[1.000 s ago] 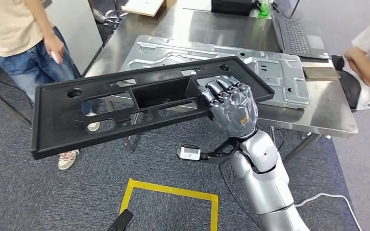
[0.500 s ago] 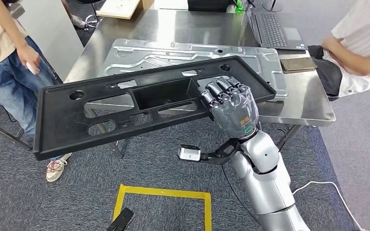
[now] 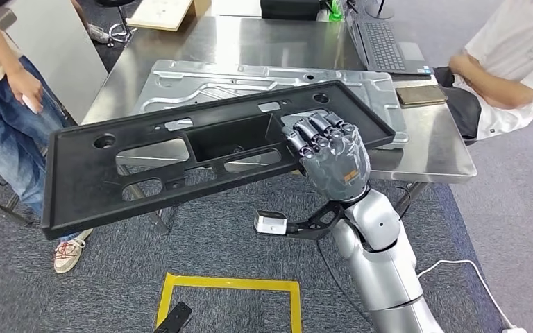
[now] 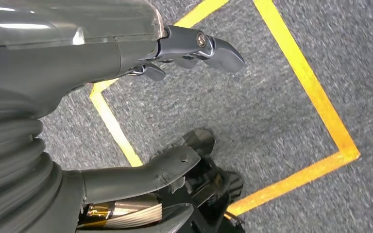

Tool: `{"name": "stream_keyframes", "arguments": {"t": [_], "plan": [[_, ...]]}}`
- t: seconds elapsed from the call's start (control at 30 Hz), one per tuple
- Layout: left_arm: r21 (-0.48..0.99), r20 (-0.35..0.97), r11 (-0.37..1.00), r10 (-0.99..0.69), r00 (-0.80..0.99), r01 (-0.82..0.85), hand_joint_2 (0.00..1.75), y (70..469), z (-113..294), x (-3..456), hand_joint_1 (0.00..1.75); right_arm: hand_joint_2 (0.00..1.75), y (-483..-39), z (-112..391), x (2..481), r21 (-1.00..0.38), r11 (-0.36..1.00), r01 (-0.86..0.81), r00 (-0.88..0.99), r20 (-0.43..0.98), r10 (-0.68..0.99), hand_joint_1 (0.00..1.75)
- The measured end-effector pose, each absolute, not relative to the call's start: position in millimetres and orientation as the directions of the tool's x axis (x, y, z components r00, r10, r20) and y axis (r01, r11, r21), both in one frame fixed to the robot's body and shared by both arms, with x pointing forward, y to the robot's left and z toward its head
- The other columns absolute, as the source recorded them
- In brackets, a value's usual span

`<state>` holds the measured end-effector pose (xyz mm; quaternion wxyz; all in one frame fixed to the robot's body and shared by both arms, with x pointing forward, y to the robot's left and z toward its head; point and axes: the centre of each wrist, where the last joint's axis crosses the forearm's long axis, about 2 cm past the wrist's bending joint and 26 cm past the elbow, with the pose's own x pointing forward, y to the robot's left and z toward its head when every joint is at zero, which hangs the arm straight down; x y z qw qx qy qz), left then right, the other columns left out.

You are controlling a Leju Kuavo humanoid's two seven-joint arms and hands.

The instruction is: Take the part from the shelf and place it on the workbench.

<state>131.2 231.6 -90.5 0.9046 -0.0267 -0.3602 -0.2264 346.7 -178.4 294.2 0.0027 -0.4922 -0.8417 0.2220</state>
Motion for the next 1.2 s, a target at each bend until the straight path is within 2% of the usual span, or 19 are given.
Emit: {"name": "stream_keyframes", "arguments": {"t": [1.2], "plan": [[0.117,0.666,0.897,-0.389,0.637,0.426,1.75,232.5,-90.5,131.5,0.00,1.75,-176.4,295.4,344.7,-0.367,0.435,0.822,-0.531,-0.222,0.818,1.75]]}}
